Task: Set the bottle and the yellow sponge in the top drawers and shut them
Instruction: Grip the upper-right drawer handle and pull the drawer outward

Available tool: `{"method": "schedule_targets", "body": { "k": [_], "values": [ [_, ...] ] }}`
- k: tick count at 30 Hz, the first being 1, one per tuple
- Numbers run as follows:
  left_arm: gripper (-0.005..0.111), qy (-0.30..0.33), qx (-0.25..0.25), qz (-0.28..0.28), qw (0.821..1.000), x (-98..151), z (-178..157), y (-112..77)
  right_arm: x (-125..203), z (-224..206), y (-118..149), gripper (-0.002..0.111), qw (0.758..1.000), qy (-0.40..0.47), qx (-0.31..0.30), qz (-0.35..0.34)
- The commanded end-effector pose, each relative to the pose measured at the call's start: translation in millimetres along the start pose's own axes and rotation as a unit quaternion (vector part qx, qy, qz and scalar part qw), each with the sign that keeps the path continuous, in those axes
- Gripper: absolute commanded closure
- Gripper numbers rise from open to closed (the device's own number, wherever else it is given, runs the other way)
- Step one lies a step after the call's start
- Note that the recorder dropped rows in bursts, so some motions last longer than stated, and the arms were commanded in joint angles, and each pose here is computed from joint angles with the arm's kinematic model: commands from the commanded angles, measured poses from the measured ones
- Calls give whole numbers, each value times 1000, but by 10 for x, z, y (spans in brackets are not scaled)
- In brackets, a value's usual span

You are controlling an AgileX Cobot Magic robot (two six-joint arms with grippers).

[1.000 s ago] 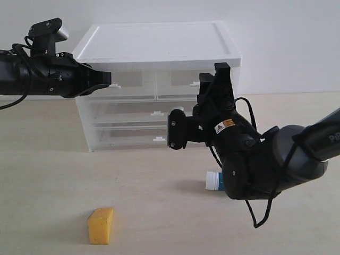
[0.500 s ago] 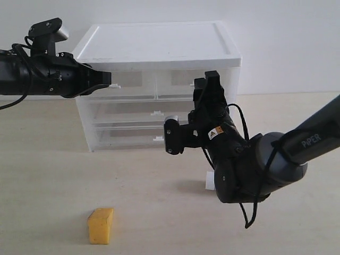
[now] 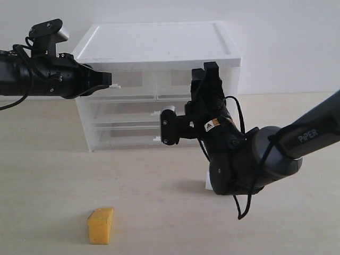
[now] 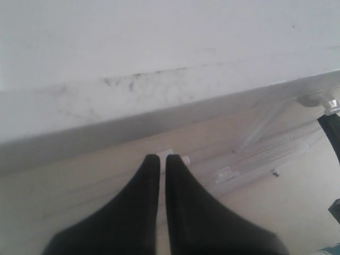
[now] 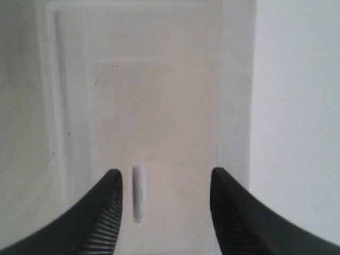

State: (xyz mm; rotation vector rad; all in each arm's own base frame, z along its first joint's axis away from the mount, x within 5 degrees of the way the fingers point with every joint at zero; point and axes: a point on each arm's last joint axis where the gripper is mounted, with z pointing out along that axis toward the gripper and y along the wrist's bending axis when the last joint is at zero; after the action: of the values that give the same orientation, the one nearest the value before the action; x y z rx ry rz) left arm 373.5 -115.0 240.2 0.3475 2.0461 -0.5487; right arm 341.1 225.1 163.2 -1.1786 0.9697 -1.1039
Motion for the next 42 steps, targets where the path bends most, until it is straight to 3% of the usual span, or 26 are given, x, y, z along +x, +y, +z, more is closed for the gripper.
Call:
{"method": "schedule_targets", "body": {
  "k": [1,10,18,35,40,42],
  "values": [
    [103,0,5,2,1000,8,2,-12,60,62,-51,63,1000,13,14,10],
    [103,0,5,2,1000,8,2,-12,83,88,-45,63,1000,12,8,13],
    [103,0,5,2,1000,8,2,-12,86,122,-41,89,999,23,-6,22],
    [103,0,6,2,1000,7,2,-14,123,118,-3,91,999,43,-27,15],
    [103,0,6,2,1000,7,2,-14,138,116,2,109,998,51,-31,-15],
    [103,0,6,2,1000,7,2,-14,139,116,2,108,998,51,-32,-15]
  ]
}}
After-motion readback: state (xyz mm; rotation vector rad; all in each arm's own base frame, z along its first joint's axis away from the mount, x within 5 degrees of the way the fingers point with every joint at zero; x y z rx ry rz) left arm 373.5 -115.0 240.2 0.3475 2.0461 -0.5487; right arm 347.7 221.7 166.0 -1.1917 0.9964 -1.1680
